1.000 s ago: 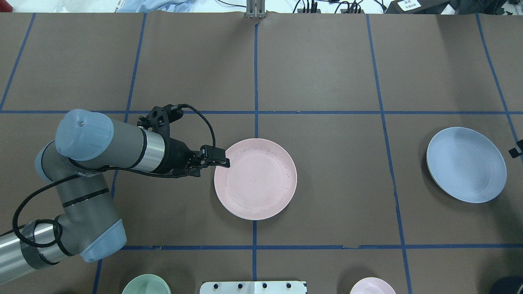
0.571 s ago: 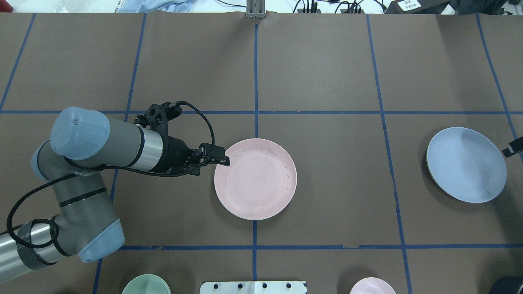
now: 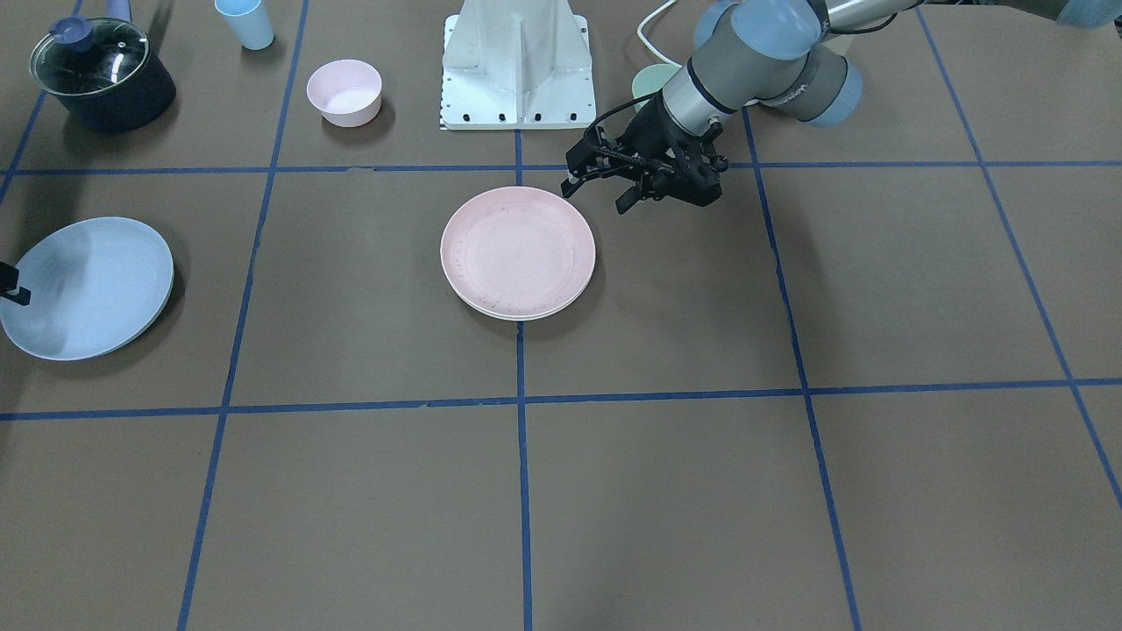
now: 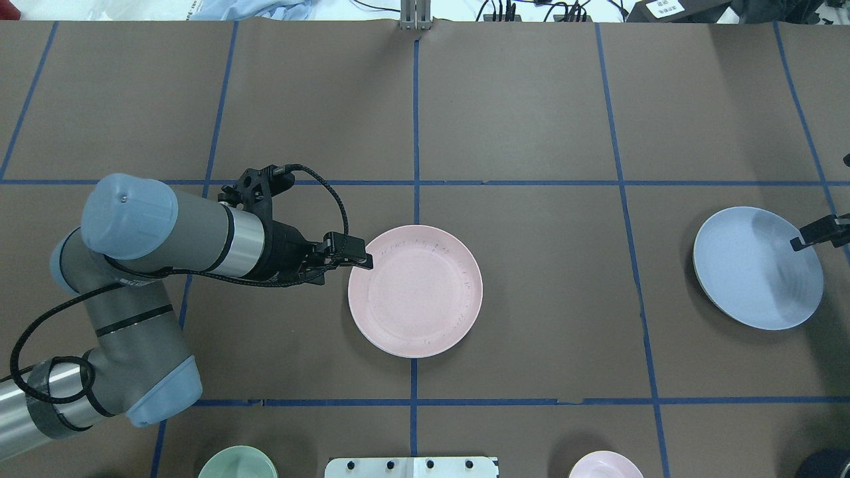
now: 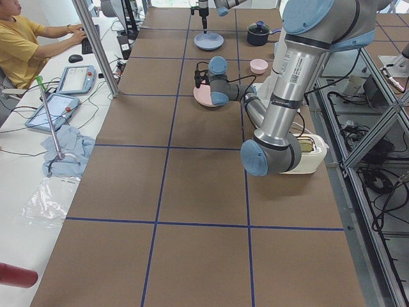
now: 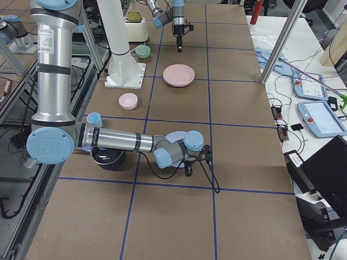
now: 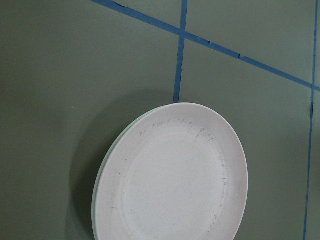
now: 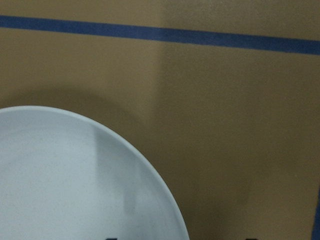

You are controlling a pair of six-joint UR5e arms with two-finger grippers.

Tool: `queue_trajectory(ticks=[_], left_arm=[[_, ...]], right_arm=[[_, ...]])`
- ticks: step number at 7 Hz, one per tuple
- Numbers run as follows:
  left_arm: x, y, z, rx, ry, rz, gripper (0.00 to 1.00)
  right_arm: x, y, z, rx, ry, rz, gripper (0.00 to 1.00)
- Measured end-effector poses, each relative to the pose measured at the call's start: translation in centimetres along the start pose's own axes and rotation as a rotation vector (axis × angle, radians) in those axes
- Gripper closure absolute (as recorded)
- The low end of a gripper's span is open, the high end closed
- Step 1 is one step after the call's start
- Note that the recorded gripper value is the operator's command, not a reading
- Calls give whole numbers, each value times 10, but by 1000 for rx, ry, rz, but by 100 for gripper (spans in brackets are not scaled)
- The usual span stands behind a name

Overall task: Stack three plates with pink and blue
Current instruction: 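Hold the left gripper at the pink plate while the right reaches the blue plate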

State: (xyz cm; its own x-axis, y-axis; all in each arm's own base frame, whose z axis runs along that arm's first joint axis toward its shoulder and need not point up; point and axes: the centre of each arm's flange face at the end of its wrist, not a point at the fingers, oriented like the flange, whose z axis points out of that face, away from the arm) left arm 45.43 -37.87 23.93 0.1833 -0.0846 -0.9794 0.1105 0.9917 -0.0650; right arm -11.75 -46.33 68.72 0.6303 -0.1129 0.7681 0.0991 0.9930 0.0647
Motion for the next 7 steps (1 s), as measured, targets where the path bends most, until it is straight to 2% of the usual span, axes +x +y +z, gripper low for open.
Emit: queue_trajectory(ticks=[1,2,3,4,7], left_arm=[[0,0,0,1,0,0,0],[0,0,-1,1,0,-1,0],[0,-1,-1,2,1,0,0],[0,-1,-1,2,1,0,0],[0,-1,-2,3,2,0,0]], right_arm=[[0,1,5,-6,2,0,19],[-1,2,8,-12,4,-1,33],[-1,2,11,-17,4,-2,63],[-1,3,13,-22,5,0,100],[0,3,14,-25,7,5,100]])
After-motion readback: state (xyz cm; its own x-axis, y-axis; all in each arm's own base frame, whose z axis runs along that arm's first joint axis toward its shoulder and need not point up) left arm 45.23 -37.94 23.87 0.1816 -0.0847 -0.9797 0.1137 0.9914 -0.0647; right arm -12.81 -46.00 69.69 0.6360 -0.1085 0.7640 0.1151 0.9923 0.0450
